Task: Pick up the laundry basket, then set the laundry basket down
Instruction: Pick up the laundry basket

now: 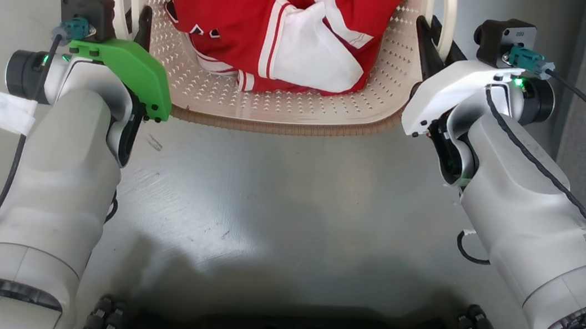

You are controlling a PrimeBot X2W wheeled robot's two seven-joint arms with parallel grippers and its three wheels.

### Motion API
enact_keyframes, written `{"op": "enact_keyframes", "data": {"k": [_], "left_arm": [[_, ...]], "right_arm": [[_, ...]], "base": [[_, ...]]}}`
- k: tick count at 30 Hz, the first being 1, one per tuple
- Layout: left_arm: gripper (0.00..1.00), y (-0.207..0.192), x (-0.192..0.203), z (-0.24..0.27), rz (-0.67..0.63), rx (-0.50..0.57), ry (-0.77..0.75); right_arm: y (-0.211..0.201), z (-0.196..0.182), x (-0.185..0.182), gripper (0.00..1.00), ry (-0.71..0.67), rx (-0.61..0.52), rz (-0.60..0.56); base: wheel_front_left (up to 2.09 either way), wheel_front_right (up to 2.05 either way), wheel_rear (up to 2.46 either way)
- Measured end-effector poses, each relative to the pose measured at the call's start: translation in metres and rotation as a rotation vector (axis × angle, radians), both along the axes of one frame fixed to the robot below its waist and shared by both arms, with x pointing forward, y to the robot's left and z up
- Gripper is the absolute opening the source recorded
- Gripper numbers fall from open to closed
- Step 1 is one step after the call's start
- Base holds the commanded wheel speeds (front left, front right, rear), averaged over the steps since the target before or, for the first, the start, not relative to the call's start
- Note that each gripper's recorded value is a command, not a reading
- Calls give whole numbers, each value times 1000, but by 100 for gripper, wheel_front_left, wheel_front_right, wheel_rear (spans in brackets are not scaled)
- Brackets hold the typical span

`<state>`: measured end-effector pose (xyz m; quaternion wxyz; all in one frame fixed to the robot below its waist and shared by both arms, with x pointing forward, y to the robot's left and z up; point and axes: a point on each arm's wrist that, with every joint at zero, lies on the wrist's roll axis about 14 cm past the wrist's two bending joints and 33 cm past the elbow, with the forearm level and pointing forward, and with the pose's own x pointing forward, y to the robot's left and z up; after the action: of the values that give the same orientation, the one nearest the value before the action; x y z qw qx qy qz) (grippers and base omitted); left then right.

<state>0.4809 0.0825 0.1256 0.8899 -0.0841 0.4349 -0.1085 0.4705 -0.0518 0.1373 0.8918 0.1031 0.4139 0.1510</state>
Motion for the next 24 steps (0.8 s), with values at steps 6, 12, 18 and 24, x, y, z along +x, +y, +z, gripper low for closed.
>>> {"op": "enact_keyframes", "data": {"k": [6,12,18,24], "left_arm": [[0,-5,-1,11,-14,-7,-8],[0,-9,-12,23,-31,-12,0],[0,-10,-31,36,-39,-9,24],[0,-11,-54,49,-50,-6,60]], "right_arm": [[-3,14,2,0,-16,-11,4],[-7,27,-7,0,-10,-21,1],[-11,39,-27,0,19,-30,-7],[-11,53,-48,0,61,-22,-1]], "base": [[0,0,0],[0,0,0],[0,0,0],[0,0,0]]}}
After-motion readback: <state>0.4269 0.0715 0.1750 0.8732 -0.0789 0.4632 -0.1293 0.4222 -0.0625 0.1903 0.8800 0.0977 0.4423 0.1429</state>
